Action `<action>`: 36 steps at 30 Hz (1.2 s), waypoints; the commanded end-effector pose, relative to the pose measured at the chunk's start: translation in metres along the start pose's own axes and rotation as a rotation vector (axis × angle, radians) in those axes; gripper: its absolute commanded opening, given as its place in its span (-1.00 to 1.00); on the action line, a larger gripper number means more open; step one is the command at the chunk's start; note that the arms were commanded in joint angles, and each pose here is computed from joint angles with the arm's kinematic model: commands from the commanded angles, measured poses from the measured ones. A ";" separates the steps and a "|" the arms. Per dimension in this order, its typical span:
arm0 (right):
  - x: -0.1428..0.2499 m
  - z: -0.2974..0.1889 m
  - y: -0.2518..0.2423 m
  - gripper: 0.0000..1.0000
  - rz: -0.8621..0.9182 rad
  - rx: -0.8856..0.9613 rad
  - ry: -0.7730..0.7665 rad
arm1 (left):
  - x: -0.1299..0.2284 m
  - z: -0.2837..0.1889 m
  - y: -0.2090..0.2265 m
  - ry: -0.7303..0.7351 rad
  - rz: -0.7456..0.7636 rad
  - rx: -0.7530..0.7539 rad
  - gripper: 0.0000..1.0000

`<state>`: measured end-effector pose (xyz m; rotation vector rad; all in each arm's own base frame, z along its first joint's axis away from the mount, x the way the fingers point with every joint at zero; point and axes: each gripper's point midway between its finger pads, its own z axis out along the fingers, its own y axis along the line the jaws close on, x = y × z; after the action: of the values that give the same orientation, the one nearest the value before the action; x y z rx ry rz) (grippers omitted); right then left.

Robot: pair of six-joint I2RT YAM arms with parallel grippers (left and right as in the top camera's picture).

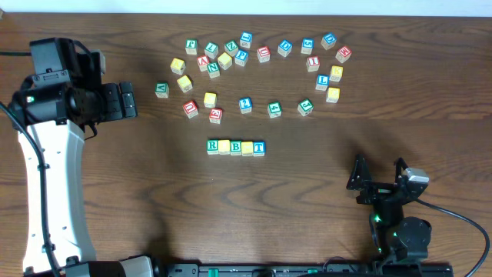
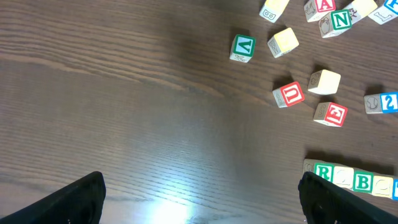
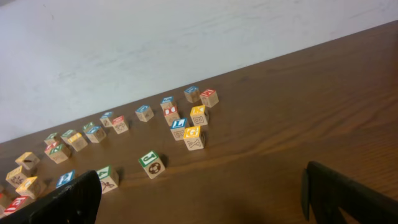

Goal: Spell out ROBOT

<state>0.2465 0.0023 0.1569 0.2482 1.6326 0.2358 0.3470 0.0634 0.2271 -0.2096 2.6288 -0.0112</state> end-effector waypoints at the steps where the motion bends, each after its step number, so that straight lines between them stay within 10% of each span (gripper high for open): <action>1: 0.000 0.000 -0.002 0.98 0.011 0.005 -0.003 | -0.002 -0.008 -0.001 -0.026 0.012 0.001 0.95; 15: 0.000 0.000 -0.002 0.99 0.011 0.005 -0.003 | 0.107 0.007 0.029 -0.004 0.055 -0.188 0.95; 36: 0.000 0.000 -0.002 0.98 0.011 0.005 -0.003 | 0.116 -0.066 0.036 -0.443 0.049 -0.293 0.95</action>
<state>0.2465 0.0023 0.1569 0.2482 1.6326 0.2358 0.2146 0.0769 0.2329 -0.2334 2.1941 0.3594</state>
